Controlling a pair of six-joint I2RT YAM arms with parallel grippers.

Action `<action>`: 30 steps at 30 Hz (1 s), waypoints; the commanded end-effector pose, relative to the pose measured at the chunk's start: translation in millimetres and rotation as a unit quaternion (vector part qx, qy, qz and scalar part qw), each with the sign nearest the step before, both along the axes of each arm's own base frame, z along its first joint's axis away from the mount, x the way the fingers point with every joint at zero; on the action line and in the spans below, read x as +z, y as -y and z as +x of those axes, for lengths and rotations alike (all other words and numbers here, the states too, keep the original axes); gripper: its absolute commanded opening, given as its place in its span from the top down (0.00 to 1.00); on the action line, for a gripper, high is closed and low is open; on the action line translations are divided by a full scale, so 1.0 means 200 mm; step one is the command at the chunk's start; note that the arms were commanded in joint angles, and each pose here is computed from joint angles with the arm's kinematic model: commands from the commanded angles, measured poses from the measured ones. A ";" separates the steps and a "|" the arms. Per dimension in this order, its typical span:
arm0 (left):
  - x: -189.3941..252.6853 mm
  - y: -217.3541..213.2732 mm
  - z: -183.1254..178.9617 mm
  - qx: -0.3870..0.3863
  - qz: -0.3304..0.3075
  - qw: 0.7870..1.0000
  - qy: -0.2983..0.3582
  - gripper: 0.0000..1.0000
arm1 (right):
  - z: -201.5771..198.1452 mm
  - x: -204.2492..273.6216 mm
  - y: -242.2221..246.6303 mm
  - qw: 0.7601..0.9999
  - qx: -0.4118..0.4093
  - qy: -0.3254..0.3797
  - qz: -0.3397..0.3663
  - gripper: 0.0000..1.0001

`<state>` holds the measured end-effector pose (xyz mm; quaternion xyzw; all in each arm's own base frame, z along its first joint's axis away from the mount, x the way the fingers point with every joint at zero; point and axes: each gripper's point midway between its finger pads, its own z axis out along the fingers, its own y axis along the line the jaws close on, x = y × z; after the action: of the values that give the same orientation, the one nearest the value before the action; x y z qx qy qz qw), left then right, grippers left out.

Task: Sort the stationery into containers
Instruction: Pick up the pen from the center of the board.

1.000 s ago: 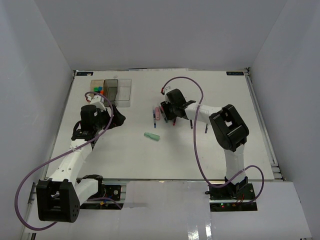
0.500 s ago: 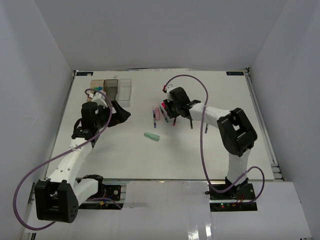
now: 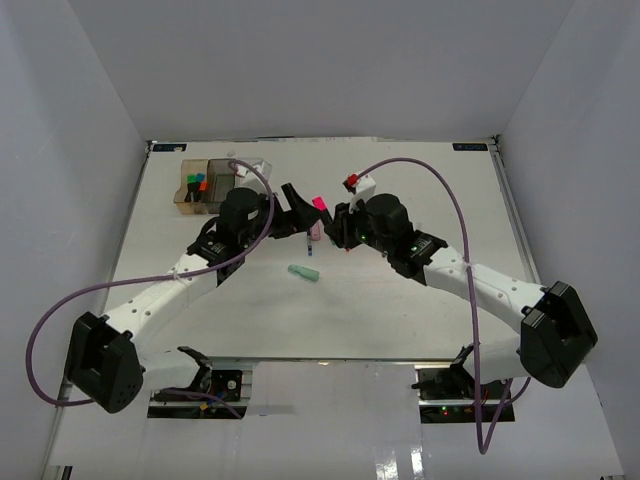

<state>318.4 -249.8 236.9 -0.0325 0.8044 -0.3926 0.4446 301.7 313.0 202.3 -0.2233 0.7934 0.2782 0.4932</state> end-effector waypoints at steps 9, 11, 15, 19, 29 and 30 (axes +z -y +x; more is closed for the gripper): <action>0.10 0.28 0.10 0.036 -0.002 0.999 0.035 0.30 | -0.09 0.18 0.00 0.995 -0.004 0.024 0.095 0.70; 0.08 0.32 0.10 0.032 0.003 0.999 0.031 0.39 | -0.10 0.17 0.01 0.995 -0.007 0.023 0.099 0.70; 0.06 0.34 0.09 0.029 0.006 0.999 0.028 0.61 | -0.11 0.17 0.03 0.995 -0.010 0.025 0.099 0.69; 0.07 0.32 0.09 0.023 0.023 0.999 0.039 0.82 | -0.11 0.15 0.04 0.995 -0.014 0.023 0.096 0.61; 0.01 0.02 0.24 0.078 0.156 0.983 0.051 0.89 | -0.12 0.04 0.13 0.999 -0.025 0.021 0.034 0.06; -0.01 -0.12 0.31 0.092 0.189 0.976 0.048 0.89 | -0.13 0.03 0.15 0.999 -0.027 0.023 0.028 0.02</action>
<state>352.1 -282.3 224.0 -0.0053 0.8286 -0.2766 0.4867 276.6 295.8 203.7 -0.1876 0.7836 0.3058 0.5072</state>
